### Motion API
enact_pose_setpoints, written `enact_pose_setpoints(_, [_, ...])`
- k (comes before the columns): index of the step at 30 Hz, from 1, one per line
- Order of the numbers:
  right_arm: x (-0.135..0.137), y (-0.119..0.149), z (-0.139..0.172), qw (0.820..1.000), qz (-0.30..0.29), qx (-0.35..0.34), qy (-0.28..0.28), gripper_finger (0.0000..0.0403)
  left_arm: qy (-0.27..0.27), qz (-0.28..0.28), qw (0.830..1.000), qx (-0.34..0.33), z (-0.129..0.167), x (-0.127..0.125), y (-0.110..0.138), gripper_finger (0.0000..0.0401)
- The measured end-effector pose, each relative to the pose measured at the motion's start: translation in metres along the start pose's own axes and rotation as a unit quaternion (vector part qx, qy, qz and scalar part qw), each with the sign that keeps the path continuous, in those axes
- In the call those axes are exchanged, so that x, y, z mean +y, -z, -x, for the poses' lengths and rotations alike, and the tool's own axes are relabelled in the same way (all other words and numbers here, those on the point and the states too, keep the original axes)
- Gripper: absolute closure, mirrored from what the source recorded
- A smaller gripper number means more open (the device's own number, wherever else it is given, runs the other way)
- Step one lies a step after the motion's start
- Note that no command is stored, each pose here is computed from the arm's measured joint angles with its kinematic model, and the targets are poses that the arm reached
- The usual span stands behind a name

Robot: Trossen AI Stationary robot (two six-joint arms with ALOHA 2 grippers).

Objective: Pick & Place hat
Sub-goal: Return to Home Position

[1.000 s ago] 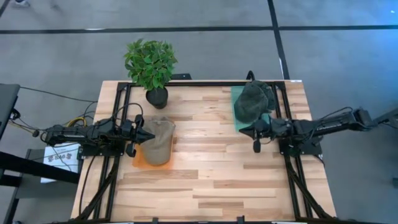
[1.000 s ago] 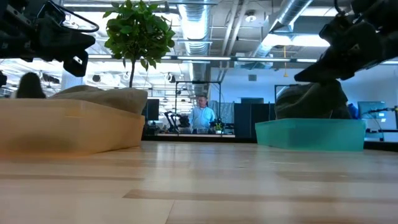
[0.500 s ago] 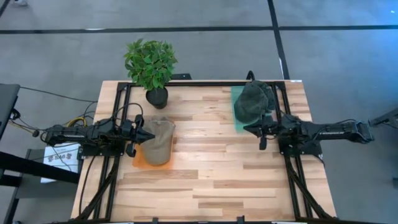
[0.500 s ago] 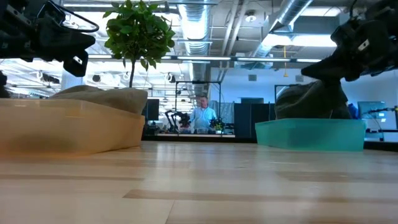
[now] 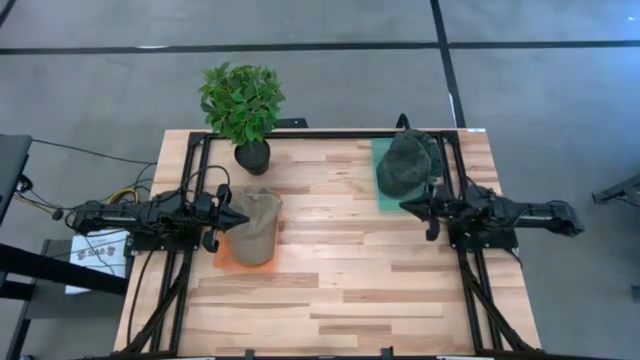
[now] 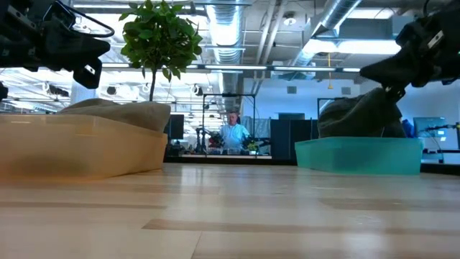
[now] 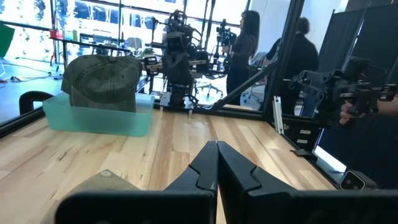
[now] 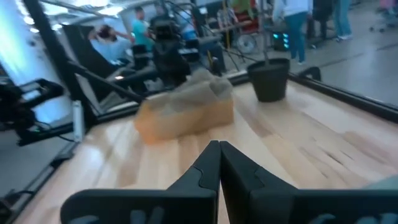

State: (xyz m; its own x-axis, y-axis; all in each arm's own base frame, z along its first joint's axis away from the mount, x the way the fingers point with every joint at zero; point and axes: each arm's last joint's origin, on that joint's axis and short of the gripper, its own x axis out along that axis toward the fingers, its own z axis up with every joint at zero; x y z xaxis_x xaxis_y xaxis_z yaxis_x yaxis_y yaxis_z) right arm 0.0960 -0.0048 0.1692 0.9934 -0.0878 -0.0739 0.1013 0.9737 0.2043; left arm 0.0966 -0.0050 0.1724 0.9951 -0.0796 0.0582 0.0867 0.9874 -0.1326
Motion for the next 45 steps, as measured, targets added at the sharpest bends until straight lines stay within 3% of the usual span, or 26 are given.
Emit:
enact_pose_setpoints(10, [0.0104, 0.0003, 0.0029, 0.999, 0.010, -0.005, -0.048, 0.0403, 0.000, 0.000, 1.000, 0.000, 0.0000, 0.0000, -0.0001, 0.0401])
enact_pose_setpoints(22, [0.0102, 0.0000, 0.0055, 0.999, 0.039, 0.020, -0.024, 0.0403, 0.000, 0.000, 1.000, 0.000, 0.0000, 0.0000, 0.0000, 0.0401])
enact_pose_setpoints(29, [0.0107, 0.0031, 0.0000, 0.996, 0.057, -0.049, -0.037, 0.0403, 0.000, 0.000, 1.000, 0.000, 0.0000, 0.0000, 0.0000, 0.0401])
enact_pose_setpoints(36, [0.0109, 0.0023, 0.0001, 0.994, 0.084, -0.052, -0.038, 0.0403, 0.000, 0.000, 1.000, 0.000, 0.0000, 0.0000, 0.0000, 0.0401])
enact_pose_setpoints(45, [0.0109, 0.0025, 0.0001, 0.995, 0.075, -0.052, -0.038, 0.0403, 0.000, 0.000, 1.000, 0.000, 0.0000, 0.0000, -0.0001, 0.0401])
